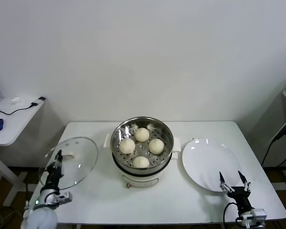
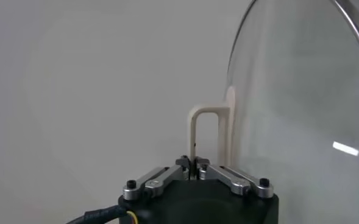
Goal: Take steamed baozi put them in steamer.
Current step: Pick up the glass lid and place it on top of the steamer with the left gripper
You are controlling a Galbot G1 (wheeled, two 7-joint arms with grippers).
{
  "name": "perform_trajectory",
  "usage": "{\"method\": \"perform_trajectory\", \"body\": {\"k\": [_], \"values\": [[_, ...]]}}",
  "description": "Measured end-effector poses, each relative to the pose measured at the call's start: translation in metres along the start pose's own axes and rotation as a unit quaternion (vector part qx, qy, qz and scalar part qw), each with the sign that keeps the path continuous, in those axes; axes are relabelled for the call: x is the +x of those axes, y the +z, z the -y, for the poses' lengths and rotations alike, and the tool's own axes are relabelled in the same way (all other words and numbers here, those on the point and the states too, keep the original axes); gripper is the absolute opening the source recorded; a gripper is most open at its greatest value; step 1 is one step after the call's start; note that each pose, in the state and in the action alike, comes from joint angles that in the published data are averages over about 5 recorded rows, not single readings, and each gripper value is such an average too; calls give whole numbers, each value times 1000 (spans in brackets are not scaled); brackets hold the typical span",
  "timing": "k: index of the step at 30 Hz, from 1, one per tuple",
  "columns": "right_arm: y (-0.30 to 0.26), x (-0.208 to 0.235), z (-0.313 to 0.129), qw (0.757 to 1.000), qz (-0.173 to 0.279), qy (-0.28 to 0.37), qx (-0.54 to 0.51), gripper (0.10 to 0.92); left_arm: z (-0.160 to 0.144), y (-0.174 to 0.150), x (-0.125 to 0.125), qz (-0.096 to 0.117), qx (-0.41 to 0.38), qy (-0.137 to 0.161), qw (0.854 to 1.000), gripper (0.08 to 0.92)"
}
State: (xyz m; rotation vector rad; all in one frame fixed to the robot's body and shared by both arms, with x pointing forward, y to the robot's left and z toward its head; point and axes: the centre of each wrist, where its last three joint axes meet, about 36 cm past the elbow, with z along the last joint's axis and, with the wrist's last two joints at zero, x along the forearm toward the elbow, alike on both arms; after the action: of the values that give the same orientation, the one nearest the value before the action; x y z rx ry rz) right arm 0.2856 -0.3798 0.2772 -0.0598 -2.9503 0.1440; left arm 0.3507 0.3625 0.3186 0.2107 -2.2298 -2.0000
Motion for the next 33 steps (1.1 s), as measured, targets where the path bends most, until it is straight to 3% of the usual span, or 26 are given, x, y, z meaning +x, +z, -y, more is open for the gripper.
{"method": "perform_trajectory", "body": {"k": [8, 15, 21, 33], "values": [[0, -2, -2, 1000, -5, 6, 8, 823, -82, -27, -10, 7, 10, -36, 999, 140], [1, -4, -5, 1000, -8, 4, 14, 823, -127, -83, -10, 21, 15, -48, 999, 140], [0, -5, -9, 1000, -6, -2, 16, 823, -133, -145, 0, 36, 17, -35, 999, 140], [8, 0, -9, 1000, -7, -5, 15, 823, -110, -265, 26, 64, 29, -9, 997, 140]]}}
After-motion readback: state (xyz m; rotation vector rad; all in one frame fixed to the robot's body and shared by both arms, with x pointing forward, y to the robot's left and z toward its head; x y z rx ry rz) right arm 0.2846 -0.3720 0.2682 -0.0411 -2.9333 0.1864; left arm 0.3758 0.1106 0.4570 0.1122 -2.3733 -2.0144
